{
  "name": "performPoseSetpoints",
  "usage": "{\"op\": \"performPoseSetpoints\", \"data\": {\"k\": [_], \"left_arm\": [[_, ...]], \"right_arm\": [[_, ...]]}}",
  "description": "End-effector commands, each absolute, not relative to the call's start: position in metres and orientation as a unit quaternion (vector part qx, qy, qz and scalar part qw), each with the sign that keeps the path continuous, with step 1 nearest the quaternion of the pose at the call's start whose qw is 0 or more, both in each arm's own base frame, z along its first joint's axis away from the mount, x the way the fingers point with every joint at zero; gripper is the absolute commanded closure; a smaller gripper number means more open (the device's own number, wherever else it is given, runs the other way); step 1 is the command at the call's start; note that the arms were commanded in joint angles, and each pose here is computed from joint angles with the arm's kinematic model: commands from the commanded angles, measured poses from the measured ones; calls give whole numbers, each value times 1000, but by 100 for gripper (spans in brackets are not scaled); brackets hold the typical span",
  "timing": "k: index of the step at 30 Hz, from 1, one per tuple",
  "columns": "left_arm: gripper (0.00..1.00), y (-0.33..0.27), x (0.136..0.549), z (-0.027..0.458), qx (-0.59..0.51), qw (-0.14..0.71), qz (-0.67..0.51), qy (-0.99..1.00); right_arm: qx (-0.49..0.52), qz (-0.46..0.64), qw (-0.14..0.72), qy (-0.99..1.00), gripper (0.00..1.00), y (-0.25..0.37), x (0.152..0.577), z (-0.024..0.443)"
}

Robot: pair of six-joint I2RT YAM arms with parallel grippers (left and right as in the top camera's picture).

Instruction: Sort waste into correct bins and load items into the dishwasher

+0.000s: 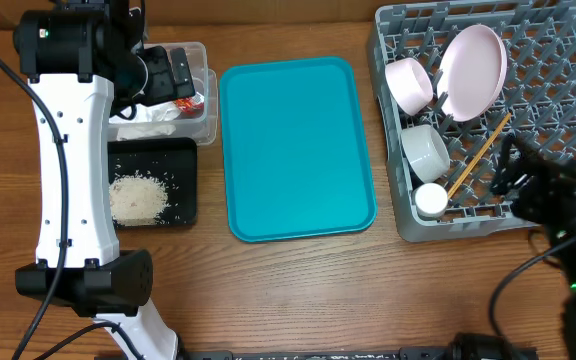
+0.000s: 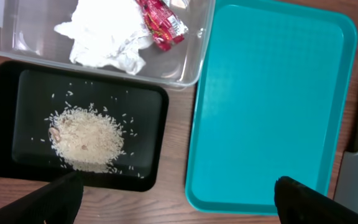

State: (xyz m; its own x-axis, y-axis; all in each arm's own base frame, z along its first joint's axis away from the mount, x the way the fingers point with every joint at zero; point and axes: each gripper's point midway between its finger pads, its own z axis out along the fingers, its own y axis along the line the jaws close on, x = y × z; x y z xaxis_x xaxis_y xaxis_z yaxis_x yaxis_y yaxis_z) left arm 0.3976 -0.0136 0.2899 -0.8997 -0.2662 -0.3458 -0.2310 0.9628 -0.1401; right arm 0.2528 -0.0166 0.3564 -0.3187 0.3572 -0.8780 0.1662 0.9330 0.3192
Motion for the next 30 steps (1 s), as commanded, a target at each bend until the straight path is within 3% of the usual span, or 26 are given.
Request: {"op": "performPoseSetpoints", "data": {"k": [1,12,21,30], "left_arm": [[0,-11,395,300,-125,199,-46,971],[0,-11,395,300,-125,199,-46,971],[0,-11,395,300,-125,199,-46,971],[0,-11,395,300,-125,199,-46,971]], "right_arm": [[157,85,580,795,0,-16,251,313],[118,120,648,742,0,1,244,190],[105,128,694,701,0,7,249,175],[108,125,688,706,0,6,246,170]]}}
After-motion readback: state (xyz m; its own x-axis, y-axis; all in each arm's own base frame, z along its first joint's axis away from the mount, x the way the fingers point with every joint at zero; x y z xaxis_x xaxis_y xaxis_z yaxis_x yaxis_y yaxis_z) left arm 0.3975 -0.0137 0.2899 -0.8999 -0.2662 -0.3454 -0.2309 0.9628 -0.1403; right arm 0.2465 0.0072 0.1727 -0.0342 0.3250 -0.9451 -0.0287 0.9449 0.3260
